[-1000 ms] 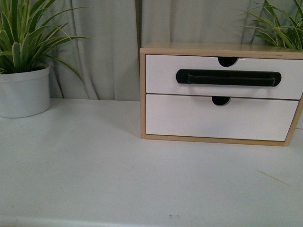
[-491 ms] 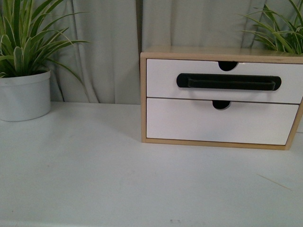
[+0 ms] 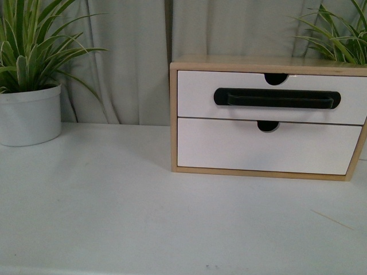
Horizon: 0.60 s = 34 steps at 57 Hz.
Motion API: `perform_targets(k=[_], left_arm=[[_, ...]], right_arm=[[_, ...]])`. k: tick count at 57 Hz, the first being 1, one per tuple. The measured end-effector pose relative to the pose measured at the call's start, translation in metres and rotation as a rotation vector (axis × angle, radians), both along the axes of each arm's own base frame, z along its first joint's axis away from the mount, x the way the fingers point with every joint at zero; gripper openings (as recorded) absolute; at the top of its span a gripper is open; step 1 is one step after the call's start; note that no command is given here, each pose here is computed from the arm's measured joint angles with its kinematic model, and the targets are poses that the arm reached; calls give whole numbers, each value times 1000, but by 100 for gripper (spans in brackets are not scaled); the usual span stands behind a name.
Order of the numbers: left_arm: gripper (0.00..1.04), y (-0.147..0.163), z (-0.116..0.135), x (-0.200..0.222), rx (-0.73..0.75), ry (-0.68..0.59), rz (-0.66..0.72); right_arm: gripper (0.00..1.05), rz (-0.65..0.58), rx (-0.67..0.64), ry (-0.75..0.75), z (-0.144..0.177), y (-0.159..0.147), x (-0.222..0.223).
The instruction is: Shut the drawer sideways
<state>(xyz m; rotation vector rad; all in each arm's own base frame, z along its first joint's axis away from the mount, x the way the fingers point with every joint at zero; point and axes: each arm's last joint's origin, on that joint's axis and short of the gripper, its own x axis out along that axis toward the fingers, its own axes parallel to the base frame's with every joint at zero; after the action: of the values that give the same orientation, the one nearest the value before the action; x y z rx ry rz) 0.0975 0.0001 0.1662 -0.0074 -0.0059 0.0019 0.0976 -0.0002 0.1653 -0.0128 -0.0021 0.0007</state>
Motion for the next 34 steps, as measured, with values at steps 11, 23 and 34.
perform_targets(k=[11, 23, 34], left_arm=[[99, 0, 0, 0, 1, 0, 0], [99, 0, 0, 0, 1, 0, 0], [99, 0, 0, 0, 1, 0, 0]], right_arm=[[96, 0, 1, 0, 0, 0, 0], [96, 0, 1, 0, 0, 0, 0], [96, 0, 1, 0, 0, 0, 0]])
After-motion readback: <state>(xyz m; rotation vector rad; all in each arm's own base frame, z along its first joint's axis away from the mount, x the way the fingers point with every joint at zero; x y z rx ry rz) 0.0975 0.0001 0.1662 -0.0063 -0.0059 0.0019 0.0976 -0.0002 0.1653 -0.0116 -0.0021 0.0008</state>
